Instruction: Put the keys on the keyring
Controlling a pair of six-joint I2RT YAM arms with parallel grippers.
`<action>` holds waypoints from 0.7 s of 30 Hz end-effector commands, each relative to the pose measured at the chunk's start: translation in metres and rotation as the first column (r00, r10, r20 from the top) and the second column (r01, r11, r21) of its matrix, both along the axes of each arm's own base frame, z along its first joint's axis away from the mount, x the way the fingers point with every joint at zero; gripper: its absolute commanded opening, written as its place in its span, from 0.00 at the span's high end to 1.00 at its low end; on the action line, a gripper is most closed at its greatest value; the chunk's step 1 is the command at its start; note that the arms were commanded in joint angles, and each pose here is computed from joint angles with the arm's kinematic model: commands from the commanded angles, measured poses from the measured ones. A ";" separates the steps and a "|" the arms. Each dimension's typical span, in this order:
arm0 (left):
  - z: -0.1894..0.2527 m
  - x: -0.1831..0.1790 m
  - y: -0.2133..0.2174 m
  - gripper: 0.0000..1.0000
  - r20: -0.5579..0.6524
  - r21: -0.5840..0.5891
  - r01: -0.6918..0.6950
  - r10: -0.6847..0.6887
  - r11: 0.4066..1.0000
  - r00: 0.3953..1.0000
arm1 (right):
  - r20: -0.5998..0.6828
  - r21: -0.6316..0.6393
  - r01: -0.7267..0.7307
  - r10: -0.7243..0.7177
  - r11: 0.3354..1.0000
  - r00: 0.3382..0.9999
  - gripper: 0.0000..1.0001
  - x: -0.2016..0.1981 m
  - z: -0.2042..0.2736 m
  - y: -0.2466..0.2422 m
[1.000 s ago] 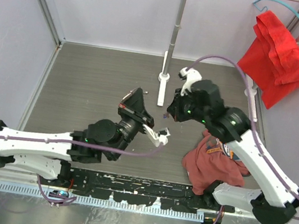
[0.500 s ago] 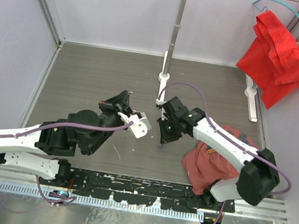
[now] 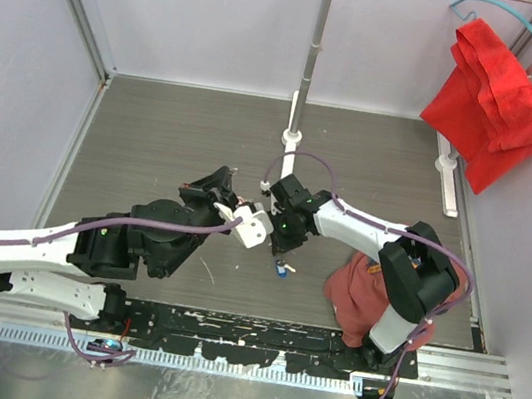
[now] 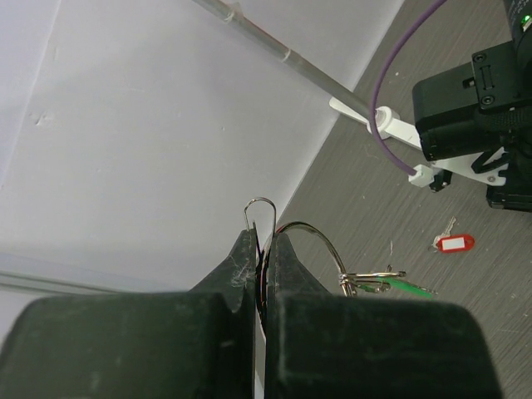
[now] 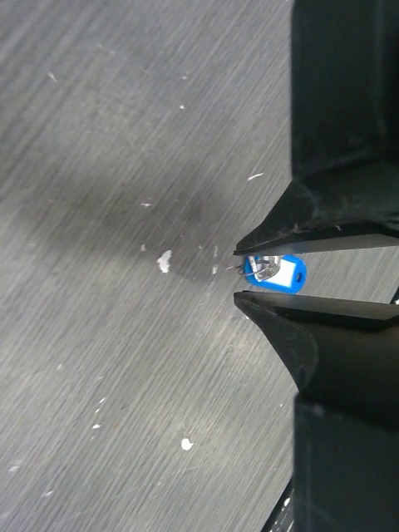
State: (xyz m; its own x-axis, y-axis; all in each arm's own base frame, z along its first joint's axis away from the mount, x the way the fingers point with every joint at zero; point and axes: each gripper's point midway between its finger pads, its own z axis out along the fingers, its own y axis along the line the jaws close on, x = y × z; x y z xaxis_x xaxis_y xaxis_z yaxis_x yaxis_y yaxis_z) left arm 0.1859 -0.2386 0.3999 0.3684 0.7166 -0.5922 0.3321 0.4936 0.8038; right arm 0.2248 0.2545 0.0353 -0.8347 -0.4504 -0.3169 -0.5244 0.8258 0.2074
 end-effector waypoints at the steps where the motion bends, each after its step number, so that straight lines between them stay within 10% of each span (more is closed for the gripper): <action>1: 0.013 -0.002 0.003 1.00 -0.007 -0.059 -0.005 0.005 0.998 1.000 | 0.208 0.157 -0.012 -0.021 0.988 0.978 0.67 0.039 0.053 0.028; 14: 0.037 -0.033 -0.003 1.00 -0.142 -0.347 0.203 -0.265 0.916 0.954 | 0.618 0.551 -0.176 -0.257 0.816 0.743 0.57 0.016 0.312 -0.002; 21: 0.041 -0.048 -0.013 1.00 -0.200 -0.391 0.264 -0.361 0.882 0.911 | 0.602 0.667 -0.347 -0.204 0.659 0.772 0.57 -0.033 0.401 0.007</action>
